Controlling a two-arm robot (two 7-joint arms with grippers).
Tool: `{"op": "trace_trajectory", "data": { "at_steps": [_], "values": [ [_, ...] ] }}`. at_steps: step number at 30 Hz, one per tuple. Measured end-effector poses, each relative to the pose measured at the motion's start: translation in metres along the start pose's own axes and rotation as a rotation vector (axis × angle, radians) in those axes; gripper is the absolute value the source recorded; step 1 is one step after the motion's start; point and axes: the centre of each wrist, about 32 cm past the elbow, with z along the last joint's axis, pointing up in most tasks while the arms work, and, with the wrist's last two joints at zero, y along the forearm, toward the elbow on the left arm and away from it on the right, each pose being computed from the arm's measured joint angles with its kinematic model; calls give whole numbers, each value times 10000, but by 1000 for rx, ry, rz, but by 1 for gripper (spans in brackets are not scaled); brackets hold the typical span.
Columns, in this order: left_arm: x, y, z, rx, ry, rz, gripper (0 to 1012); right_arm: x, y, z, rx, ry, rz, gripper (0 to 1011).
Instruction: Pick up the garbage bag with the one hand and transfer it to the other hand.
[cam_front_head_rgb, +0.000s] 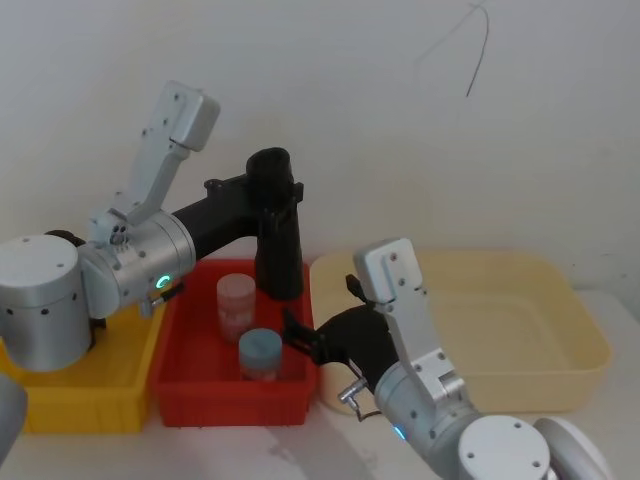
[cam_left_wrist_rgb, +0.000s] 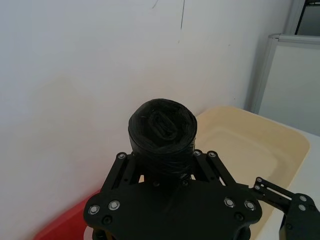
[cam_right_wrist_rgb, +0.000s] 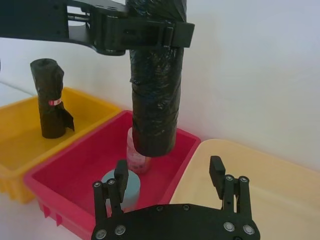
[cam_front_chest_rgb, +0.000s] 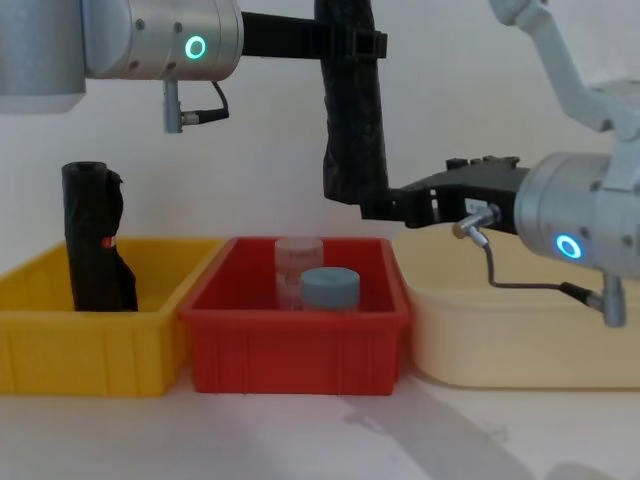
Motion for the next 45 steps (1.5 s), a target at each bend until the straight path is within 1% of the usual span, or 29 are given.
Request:
{"op": "trace_trajectory", "data": {
  "at_steps": [13, 19, 25, 33, 39, 45],
  "values": [
    [0, 0, 0, 0, 0, 0, 374, -77, 133, 66, 3, 36, 10, 1000],
    [0, 0, 0, 0, 0, 0, 374, -102, 216, 105, -1, 71, 23, 999],
    [0, 0, 0, 0, 0, 0, 374, -105, 292, 145, -5, 100, 32, 999],
    [0, 0, 0, 0, 0, 0, 374, -106, 421, 235, -6, 140, 50, 1000],
    [0, 1, 0, 0, 0, 0, 374, -113, 502, 310, 0, 156, 64, 1000],
    [0, 1, 0, 0, 0, 0, 374, -122, 568, 360, 3, 164, 72, 999]
  ]
}}
